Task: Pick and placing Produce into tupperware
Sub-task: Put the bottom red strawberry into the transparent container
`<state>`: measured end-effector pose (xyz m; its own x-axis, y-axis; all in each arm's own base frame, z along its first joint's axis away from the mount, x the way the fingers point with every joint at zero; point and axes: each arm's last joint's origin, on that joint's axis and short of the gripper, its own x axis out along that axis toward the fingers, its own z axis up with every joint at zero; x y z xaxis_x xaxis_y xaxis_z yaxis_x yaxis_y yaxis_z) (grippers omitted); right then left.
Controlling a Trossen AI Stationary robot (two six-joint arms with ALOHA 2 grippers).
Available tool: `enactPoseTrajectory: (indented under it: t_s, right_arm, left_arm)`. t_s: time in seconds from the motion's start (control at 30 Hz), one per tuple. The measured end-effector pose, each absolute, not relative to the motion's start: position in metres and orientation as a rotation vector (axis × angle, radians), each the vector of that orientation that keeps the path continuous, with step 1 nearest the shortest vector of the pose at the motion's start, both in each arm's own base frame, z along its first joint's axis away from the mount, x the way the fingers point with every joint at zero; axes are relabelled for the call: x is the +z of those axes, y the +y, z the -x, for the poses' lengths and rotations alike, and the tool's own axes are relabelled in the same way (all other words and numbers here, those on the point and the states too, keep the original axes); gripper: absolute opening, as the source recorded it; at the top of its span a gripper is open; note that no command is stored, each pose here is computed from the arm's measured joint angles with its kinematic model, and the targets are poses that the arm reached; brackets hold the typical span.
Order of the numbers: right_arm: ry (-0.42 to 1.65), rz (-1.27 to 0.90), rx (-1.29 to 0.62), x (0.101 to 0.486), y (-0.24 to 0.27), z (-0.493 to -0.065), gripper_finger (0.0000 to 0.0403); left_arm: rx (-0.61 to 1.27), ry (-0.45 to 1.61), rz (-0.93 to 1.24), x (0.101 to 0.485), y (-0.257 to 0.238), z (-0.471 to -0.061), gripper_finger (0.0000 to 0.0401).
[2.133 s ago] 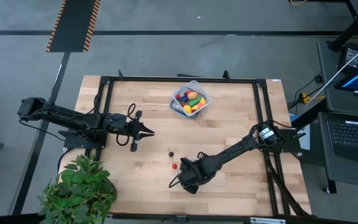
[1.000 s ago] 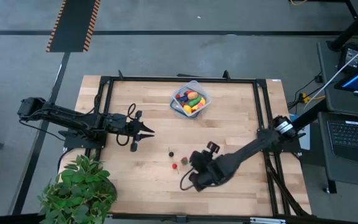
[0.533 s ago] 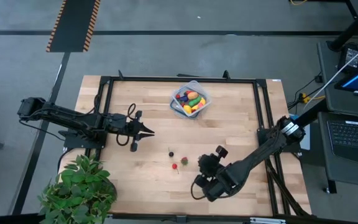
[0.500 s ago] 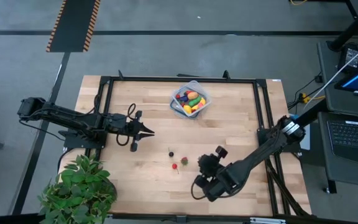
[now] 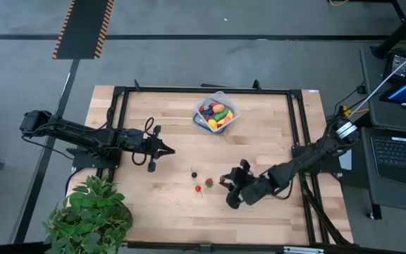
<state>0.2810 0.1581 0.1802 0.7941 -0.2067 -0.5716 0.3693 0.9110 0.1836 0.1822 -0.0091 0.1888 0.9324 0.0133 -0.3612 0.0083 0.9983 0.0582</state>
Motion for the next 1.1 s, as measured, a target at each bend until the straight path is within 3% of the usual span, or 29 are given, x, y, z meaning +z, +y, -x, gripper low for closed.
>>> enactPoseTrajectory:
  t_s: [0.4, 0.73, 1.1]
  right_arm:
    - [0.269, -0.222, 0.011, 0.163, 0.109, -0.251, 0.0115]
    - [0.031, -0.129, 0.141, 0.153, 0.072, -0.225, 0.0115]
    - [-0.005, -0.071, 0.068, 0.15, 0.052, -0.221, 0.0115]
  left_arm:
    - [0.002, 0.369, -0.059, 0.189, -0.009, -0.182, 0.0001]
    - [0.002, 0.37, -0.06, 0.189, -0.009, -0.182, 0.0018]
    - [0.002, 0.37, -0.06, 0.189, -0.009, -0.182, 0.0043]
